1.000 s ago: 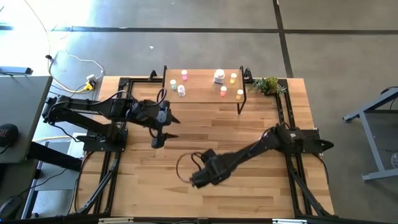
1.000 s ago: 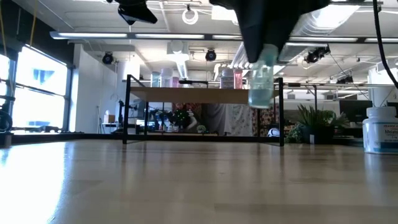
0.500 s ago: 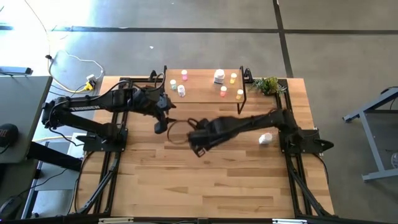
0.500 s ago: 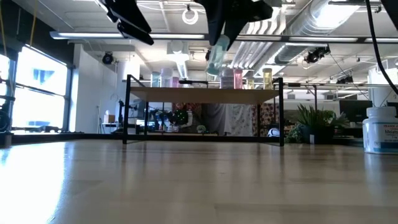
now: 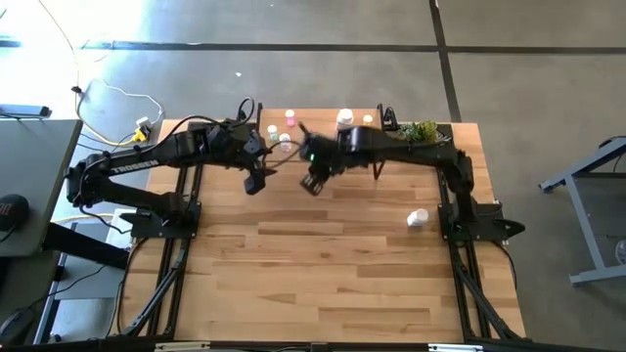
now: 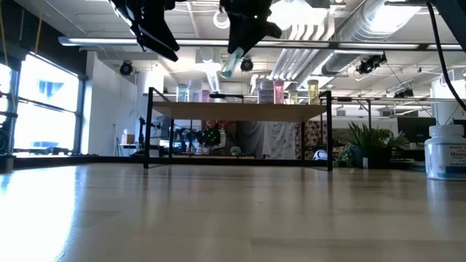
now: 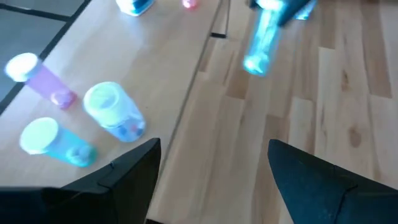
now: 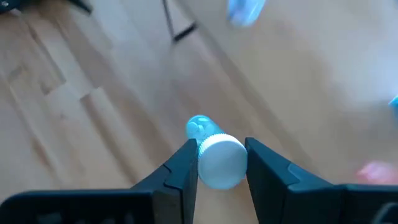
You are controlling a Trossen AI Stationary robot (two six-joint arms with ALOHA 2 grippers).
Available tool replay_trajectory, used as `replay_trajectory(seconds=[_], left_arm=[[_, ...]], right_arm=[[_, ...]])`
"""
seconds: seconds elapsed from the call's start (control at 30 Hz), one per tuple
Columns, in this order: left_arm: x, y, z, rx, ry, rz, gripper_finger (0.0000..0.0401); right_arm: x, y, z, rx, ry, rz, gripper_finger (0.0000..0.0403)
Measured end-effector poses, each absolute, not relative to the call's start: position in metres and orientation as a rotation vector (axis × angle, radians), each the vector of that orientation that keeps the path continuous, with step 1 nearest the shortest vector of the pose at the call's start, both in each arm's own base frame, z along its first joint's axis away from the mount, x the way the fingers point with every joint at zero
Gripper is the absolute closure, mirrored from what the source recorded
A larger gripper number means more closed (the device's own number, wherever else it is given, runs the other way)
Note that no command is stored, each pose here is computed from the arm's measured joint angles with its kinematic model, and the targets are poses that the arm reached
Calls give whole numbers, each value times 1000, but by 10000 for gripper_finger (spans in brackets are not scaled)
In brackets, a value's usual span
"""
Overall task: Pick and place medicine bottles onto shelf by color
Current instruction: Put the green pill bottle on the shelf
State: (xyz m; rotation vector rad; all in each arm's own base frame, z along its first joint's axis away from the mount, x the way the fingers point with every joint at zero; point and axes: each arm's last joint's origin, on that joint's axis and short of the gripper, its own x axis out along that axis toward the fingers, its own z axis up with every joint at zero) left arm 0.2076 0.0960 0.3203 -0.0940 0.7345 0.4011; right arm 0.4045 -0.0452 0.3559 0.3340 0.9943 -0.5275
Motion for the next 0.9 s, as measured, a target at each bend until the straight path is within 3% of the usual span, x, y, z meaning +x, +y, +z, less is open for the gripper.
replay_trajectory(seconds=[0.57,0.9], left_arm=[[200,112,321,-113,736,557,117],[199,112,321,-166,719,613,117]], right_arm=[[393,-145,378,-367,940,-330,304],[381,-173,378,-564,1003,-266,304]])
